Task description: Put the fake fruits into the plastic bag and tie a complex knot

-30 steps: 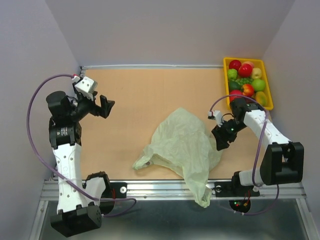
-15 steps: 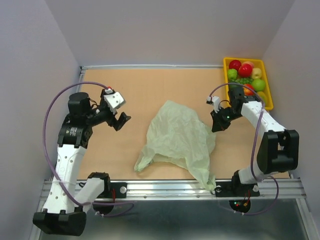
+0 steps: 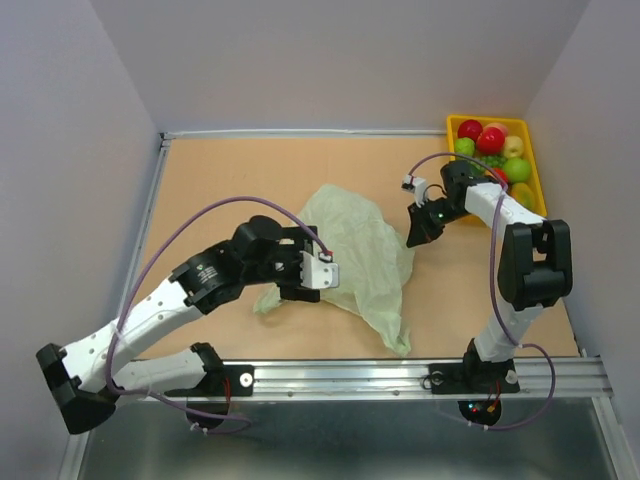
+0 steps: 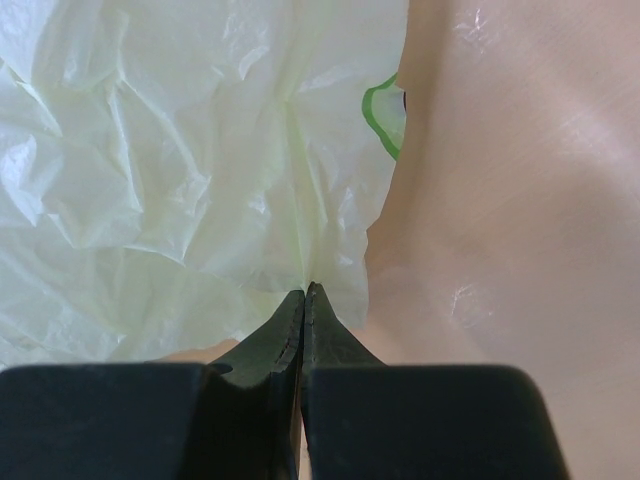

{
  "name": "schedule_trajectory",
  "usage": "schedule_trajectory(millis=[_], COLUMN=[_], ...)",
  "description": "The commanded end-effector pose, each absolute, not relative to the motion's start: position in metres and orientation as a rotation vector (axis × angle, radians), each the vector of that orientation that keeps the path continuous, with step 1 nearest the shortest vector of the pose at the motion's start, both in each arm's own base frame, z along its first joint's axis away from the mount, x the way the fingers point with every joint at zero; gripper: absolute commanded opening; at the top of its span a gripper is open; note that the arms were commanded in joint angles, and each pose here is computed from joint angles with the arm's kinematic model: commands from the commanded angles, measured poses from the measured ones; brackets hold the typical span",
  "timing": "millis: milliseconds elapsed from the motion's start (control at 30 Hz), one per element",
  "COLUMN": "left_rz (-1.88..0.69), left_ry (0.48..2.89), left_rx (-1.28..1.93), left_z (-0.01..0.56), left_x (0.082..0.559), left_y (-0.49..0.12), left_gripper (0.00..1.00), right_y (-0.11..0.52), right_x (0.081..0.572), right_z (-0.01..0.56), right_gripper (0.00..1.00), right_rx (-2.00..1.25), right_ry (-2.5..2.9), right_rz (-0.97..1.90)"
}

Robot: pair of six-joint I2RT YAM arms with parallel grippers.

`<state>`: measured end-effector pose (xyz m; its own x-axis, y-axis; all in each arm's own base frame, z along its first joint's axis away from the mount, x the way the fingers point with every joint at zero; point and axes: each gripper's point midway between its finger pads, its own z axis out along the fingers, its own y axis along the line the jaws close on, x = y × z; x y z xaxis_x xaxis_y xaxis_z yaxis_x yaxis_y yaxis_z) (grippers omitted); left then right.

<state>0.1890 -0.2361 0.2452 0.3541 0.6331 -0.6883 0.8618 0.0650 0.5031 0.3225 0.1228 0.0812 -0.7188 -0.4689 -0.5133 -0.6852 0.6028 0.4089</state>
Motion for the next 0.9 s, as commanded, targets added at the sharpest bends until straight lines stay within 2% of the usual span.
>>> schedule_trajectory(millis=[0, 200, 567, 867], left_rz=[-0.094, 0.059, 0.159, 0.168], left_ry=[1.263, 1.090, 1.053, 1.034], left_rx=[1.667, 1.853, 2.070, 2.125], left_z=[0.247, 0.212, 0.146, 0.124], left_x=[0.207, 0.200, 0.206, 0.209], left_y=[-0.253, -0.277, -0.288, -0.295], left_gripper=[0.98, 0.99, 0.99, 0.99], right_y=[0.136, 0.138, 0.141, 0.143], right_x=[0.346, 0.344, 0.338, 0.337], right_z=[0.100, 0.095, 0.090, 0.089], right_gripper=[0.01, 0.02, 0.06, 0.08], right_rx=[-0.948, -0.963, -1.004, -1.024], right_ry=[2.381, 2.392, 2.391, 2.386], right_rz=[0.848, 0.853, 0.846, 0.846])
